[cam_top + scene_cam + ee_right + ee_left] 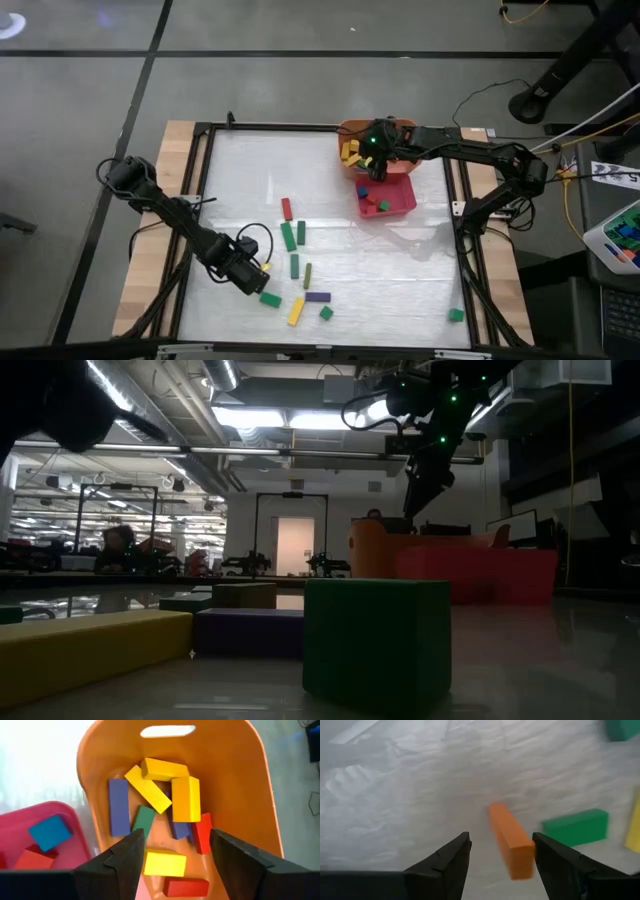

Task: Sort blocks by size
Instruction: Put the orange rectangle block into the orange bin

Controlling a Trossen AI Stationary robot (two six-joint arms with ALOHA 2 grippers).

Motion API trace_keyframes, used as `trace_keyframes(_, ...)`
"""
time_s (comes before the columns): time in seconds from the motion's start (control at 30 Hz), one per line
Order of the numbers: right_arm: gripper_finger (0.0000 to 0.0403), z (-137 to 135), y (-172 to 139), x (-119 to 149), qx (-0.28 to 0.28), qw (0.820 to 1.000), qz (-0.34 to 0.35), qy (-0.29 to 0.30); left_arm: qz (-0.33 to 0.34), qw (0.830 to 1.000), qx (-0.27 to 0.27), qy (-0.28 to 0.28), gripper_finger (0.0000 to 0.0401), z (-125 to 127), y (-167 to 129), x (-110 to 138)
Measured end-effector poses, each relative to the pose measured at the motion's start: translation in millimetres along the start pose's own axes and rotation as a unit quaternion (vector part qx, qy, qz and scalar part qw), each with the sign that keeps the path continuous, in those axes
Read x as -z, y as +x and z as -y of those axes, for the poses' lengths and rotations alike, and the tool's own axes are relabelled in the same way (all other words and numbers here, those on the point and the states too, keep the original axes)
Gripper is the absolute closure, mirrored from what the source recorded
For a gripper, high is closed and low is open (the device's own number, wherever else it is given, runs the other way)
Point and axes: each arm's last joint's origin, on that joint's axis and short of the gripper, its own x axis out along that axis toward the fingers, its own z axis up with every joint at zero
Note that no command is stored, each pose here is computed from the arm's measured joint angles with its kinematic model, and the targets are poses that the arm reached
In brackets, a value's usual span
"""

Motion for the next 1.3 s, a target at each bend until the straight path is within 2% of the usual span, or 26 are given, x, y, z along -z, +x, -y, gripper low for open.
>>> trace_keyframes(0.1, 0.0178, -1, 0, 0, -0.017, 1.0, 0.007, 0.007, -0.002, 1.0, -0.001, 0.0, 0.0207, -3, 5, 0)
trace_keyframes(0.2, 0.0178, -3, 0, -1, -0.059, 0.998, 0.023, 0.022, -0.002, 1.0, -0.004, 0.002, 0.0231, -4, 6, 0)
trace_keyframes(0.37, 0.0178, -8, -1, -3, -0.14, 0.988, 0.053, 0.026, -0.002, 1.0, -0.004, 0.006, 0.0302, -4, 6, -1)
trace_keyframes(0.5, 0.0178, -11, -2, -4, -0.183, 0.98, 0.07, 0.026, -0.002, 1.0, -0.002, 0.001, 0.0365, -4, 6, -1)
trace_keyframes(0.63, 0.0178, -17, -5, -7, -0.232, 0.968, 0.081, 0.046, -0.002, 1.0, 0.002, -0.003, 0.0368, -3, 6, -3)
trace_keyframes(0.77, 0.0178, -31, -16, -7, -0.289, 0.953, 0.084, 0.032, 0.0, 1.0, 0.023, 0.01, 0.0363, 3, 2, -14)
trace_keyframes(0.93, 0.0178, -59, -39, -2, -0.33, 0.943, 0.045, -0.007, 0.014, 0.997, 0.059, 0.057, 0.0365, 11, -12, -38)
trace_keyframes(1.1, 0.0178, -97, -60, 6, -0.364, 0.931, -0.027, -0.008, 0.05, 0.988, 0.1, 0.103, 0.0364, 12, -33, -75)
trace_keyframes(1.2, 0.0178, -122, -74, 12, -0.365, 0.928, -0.077, -0.012, 0.104, 0.972, 0.149, 0.15, 0.0359, 15, -44, -105)
trace_keyframes(1.3, 0.0178, -147, -88, 20, -0.346, 0.93, -0.117, -0.027, 0.188, 0.938, 0.203, 0.211, 0.0363, 21, -55, -140)
